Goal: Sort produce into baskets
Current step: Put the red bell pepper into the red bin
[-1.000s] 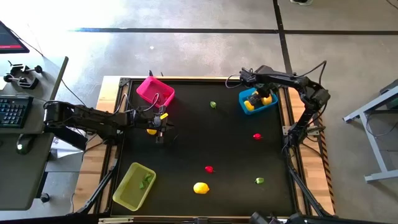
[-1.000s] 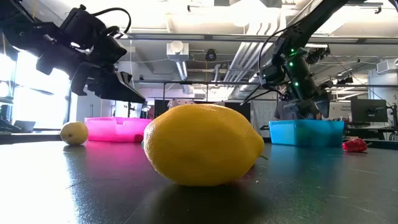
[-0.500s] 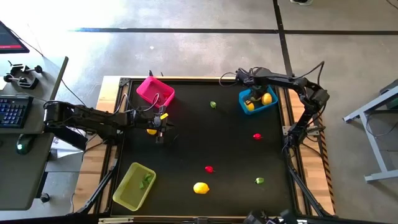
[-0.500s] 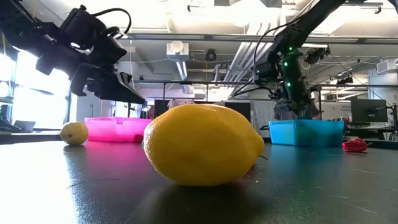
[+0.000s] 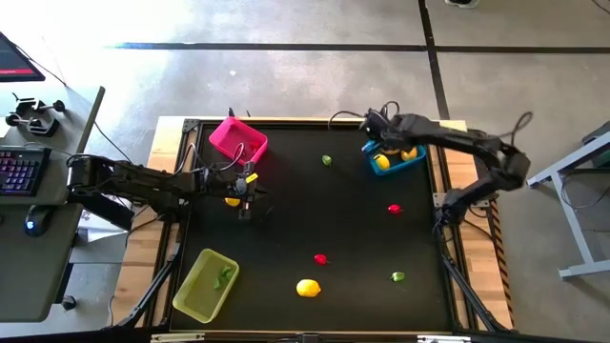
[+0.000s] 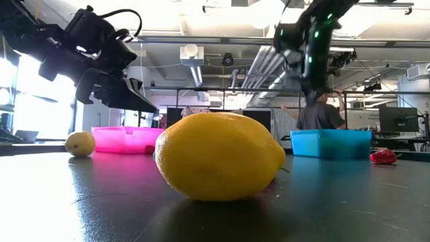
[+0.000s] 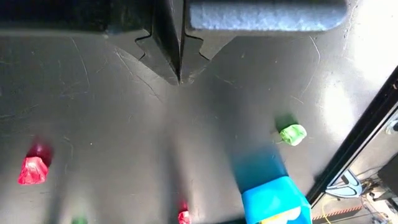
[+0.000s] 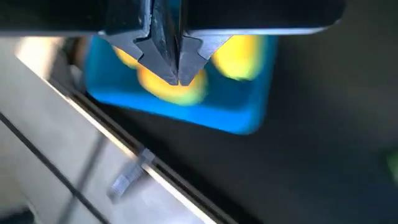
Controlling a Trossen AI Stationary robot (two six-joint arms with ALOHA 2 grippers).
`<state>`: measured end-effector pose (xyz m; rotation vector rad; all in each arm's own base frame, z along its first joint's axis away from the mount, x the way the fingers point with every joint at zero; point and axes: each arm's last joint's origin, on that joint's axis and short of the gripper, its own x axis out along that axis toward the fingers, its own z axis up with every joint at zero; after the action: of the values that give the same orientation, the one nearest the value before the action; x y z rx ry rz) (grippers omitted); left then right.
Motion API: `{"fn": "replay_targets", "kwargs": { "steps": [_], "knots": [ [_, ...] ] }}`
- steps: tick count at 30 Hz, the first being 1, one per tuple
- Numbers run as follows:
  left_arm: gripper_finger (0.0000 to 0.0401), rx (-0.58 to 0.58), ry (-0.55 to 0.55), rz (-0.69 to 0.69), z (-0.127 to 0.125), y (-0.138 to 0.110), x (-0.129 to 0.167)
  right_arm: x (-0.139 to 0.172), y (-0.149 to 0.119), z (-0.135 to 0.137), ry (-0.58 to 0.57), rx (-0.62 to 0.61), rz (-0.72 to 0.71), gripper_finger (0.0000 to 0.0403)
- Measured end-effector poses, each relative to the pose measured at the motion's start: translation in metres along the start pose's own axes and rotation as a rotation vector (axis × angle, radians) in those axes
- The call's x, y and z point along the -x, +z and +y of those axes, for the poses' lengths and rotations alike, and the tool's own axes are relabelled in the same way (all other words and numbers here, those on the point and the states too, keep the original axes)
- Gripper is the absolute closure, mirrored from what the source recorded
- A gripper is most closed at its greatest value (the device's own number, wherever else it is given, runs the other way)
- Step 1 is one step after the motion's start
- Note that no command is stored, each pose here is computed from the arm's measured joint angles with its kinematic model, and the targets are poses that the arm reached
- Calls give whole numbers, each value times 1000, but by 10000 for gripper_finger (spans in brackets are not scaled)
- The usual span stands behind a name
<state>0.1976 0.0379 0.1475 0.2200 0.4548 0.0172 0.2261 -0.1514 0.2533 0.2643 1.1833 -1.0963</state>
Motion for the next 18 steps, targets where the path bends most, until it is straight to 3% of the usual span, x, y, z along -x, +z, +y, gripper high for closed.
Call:
{"fn": "replay_targets", "kwargs": {
  "steps": [6, 18],
  "knots": [
    [401, 25, -1, 2, 0, 0, 0, 21, -32, 36, 232, 17, -223, 402],
    [401, 8, 3, -9, 0, 1, 0, 24, -101, 125, 792, 126, -509, 402]
  ]
}}
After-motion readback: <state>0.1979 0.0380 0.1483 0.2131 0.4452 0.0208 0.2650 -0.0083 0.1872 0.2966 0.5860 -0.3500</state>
